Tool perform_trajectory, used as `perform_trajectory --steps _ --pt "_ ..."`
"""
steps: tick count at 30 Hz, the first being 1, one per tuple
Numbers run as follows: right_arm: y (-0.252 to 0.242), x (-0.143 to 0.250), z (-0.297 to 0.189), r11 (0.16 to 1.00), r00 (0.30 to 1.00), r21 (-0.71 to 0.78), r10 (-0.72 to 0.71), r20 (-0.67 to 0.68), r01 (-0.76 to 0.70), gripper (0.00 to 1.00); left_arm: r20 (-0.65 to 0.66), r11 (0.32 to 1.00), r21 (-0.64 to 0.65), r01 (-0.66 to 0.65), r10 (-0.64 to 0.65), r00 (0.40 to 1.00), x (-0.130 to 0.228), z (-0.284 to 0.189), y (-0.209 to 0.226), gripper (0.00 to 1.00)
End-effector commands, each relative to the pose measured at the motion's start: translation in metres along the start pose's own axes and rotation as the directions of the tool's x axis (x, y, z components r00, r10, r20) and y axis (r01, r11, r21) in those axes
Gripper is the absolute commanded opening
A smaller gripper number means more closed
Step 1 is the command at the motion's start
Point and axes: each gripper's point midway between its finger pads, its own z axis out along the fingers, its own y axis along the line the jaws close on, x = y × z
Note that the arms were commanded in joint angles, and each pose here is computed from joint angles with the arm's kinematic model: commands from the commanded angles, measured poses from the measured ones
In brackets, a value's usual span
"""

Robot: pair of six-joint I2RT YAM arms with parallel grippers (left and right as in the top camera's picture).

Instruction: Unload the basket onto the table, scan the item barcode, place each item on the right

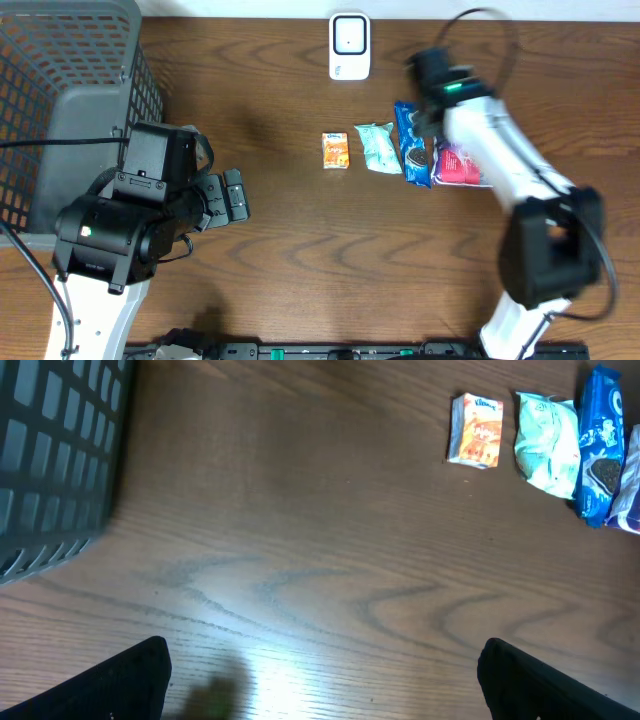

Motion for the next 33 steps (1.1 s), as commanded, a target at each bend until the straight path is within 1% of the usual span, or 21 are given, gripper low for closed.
perform_trajectory --steps 1,4,6,9,13,15,18,20,22,24,25,27,30,31,33 --pt "-0.022 -0.019 -0.014 0.962 1.0 -0.274 -0.009 -0.017 0.004 0.99 0.005 1.0 -0.014 0.009 -0.009 1.0 -0.002 0.0 0.003 0.98" --pt "-0.036 -0.012 0.0 0.9 0.997 -0.435 -0.01 -0.075 -0.023 0.98 0.005 1.0 -0.014 0.009 -0.009 1.0 -0.002 0.0 0.003 0.98" --pt "-0.046 -0.002 0.013 0.866 0.992 -0.495 0.009 -0.124 -0.07 0.93 0.005 1.0 -0.014 0.009 -0.009 1.0 -0.002 0.0 0.003 0.98" --pt "-0.061 0.014 0.035 0.834 0.977 -0.526 0.064 -0.203 -0.164 0.91 0.005 1.0 -0.014 0.009 -0.009 1.0 -0.002 0.0 0.003 0.98" --pt "-0.069 0.029 0.063 0.815 0.96 -0.532 0.103 -0.26 -0.231 0.85 0.005 1.0 -0.014 0.009 -0.009 1.0 -0.002 0.0 0.003 0.98" --pt "-0.065 0.035 0.072 0.799 0.959 -0.556 0.09 -0.267 -0.23 0.83 0.005 1.0 -0.014 0.01 -0.009 1.0 -0.002 0.0 0.003 0.98" --pt "-0.046 0.043 0.08 0.733 0.968 -0.654 0.026 -0.249 -0.188 0.85 0.005 1.0 -0.014 0.01 -0.009 1.0 -0.002 0.0 0.003 0.98" --pt "-0.038 0.048 0.086 0.707 0.965 -0.68 0.013 -0.261 -0.193 0.81 0.005 1.0 -0.014 0.01 -0.009 1.0 -0.002 0.0 0.003 0.98" --pt "-0.034 0.053 0.094 0.701 0.959 -0.683 0.007 -0.282 -0.206 0.7 0.005 1.0 -0.014 0.009 -0.009 1.0 -0.002 0.0 0.003 0.98" --pt "-0.031 0.059 0.102 0.7 0.953 -0.681 0.001 -0.302 -0.217 0.46 0.005 1.0 -0.014 0.01 -0.009 1.0 -0.002 0.0 0.003 0.98" --pt "-0.03 0.061 0.104 0.7 0.952 -0.68 -0.001 -0.307 -0.218 0.4 0.005 1.0 -0.014 0.009 -0.009 1.0 -0.002 0.0 0.003 0.98" --pt "-0.028 0.061 0.103 0.698 0.951 -0.682 -0.007 -0.308 -0.216 0.31 0.005 1.0 -0.014 0.01 -0.009 1.0 -0.002 0.0 0.003 0.98" --pt "-0.025 0.052 0.095 0.675 0.946 -0.691 0.034 -0.321 -0.258 0.1 0.004 1.0 -0.014 0.009 -0.009 1.0 -0.002 0.0 0.003 0.98" --pt "-0.026 0.048 0.091 0.668 0.947 -0.695 0.045 -0.317 -0.265 0.01 0.005 1.0 -0.014 0.009 -0.009 1.0 -0.002 0.0 0.003 0.98" --pt "-0.028 0.034 0.08 0.652 0.949 -0.704 0.081 -0.306 -0.283 0.01 0.005 1.0 -0.014 0.01 -0.009 1.0 -0.002 0.0 0.003 0.98"
